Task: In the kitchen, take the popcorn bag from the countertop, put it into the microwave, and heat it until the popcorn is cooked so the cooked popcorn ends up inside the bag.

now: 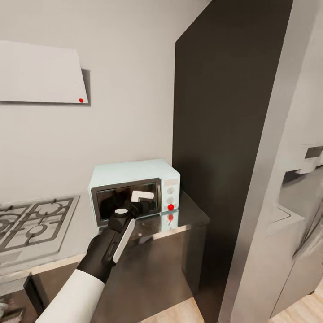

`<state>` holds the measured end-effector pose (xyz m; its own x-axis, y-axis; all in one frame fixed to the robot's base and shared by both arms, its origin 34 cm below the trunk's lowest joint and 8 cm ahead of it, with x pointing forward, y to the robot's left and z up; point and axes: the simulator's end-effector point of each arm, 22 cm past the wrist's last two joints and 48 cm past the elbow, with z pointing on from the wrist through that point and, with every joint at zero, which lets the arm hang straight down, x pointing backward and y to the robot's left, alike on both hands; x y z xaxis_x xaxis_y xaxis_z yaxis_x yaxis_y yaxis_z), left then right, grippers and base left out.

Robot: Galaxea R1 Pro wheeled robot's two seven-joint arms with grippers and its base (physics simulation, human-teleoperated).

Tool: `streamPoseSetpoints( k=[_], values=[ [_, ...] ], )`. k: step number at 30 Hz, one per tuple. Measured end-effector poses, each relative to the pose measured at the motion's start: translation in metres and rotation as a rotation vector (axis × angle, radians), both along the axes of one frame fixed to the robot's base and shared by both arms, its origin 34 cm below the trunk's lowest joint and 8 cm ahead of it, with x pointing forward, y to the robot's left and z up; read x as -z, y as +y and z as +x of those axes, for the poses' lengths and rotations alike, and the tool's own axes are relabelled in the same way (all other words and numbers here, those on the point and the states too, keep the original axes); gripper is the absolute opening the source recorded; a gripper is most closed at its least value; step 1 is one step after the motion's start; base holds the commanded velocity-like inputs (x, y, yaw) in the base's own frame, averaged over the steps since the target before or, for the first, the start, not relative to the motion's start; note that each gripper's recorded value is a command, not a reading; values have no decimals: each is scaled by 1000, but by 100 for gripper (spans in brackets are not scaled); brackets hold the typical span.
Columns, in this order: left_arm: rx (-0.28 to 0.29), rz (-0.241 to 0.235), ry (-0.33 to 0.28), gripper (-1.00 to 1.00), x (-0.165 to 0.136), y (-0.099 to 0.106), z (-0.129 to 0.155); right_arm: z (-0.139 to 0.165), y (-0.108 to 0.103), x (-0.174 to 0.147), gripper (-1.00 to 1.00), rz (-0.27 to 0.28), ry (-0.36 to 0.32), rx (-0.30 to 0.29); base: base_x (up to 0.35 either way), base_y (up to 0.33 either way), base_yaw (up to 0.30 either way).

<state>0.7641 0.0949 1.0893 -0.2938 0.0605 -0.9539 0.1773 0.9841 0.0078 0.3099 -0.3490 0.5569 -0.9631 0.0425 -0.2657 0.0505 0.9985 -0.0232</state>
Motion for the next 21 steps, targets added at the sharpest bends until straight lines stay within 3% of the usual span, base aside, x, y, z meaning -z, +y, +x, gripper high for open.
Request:
streamPoseSetpoints(
  k=[8,11,14,17,21],
  values=[
    [1,-1,6,100,3,-1,0,0,0,0,100,0,-1,1,-346,0,0],
    [-1,11,49,100,23,0,0,0,0,0,100,0,0,1,-346,0,0],
    [1,11,145,100,67,-1,-4,0,-1,0,100,-1,0,1,-346,0,0],
    [5,-46,284,100,122,-6,-15,0,0,0,100,1,0,1,-346,0,0],
    [-24,-37,459,100,206,5,-40,-1,0,0,100,1,3,1,-346,0,0]
  ],
)
